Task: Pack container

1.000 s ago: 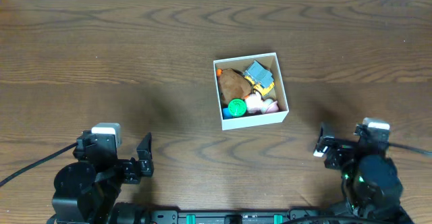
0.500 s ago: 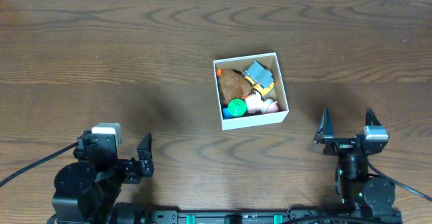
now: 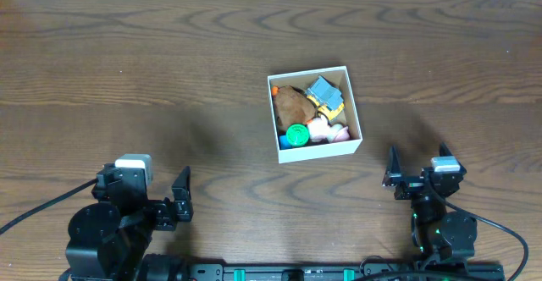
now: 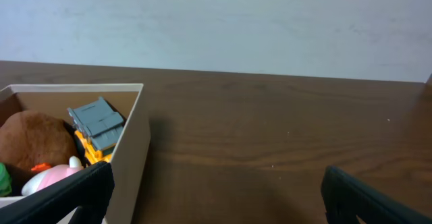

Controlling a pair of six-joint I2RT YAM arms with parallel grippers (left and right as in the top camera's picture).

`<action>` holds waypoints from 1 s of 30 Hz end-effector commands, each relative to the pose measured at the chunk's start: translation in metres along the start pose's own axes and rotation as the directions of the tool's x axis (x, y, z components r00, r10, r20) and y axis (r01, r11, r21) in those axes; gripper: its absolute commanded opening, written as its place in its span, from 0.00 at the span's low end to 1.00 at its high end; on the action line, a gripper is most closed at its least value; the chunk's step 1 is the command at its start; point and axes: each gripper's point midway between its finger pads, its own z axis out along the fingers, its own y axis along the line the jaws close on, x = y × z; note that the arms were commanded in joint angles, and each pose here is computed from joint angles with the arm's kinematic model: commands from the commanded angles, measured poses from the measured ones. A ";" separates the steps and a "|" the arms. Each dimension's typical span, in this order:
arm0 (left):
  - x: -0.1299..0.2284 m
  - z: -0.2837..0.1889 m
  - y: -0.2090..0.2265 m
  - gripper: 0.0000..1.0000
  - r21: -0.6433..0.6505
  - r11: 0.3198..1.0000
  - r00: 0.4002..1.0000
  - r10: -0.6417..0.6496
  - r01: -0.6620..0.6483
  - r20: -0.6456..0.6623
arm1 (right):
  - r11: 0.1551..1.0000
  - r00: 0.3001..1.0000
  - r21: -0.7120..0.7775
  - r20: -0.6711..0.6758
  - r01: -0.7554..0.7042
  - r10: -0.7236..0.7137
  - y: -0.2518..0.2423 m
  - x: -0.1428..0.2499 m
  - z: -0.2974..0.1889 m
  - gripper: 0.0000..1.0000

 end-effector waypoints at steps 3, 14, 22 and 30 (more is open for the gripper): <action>-0.001 -0.001 0.000 0.98 0.001 1.000 1.000 -0.011 0.011 0.004 | 1.000 1.000 0.000 0.001 -0.019 0.019 -0.001 0.000 0.000 0.99; -0.001 -0.001 0.000 0.98 0.001 1.000 1.000 -0.011 0.011 0.004 | 1.000 1.000 0.000 0.001 -0.019 0.019 -0.001 0.000 0.000 0.99; 0.000 -0.001 0.002 0.98 -0.013 1.000 1.000 0.009 -0.009 0.002 | 1.000 1.000 0.000 0.001 -0.019 0.019 -0.001 0.000 0.000 0.99; 0.031 0.001 0.024 0.98 -0.108 0.994 1.000 -0.024 0.025 0.009 | 1.000 1.000 0.000 0.001 -0.019 0.019 -0.001 0.000 0.000 0.99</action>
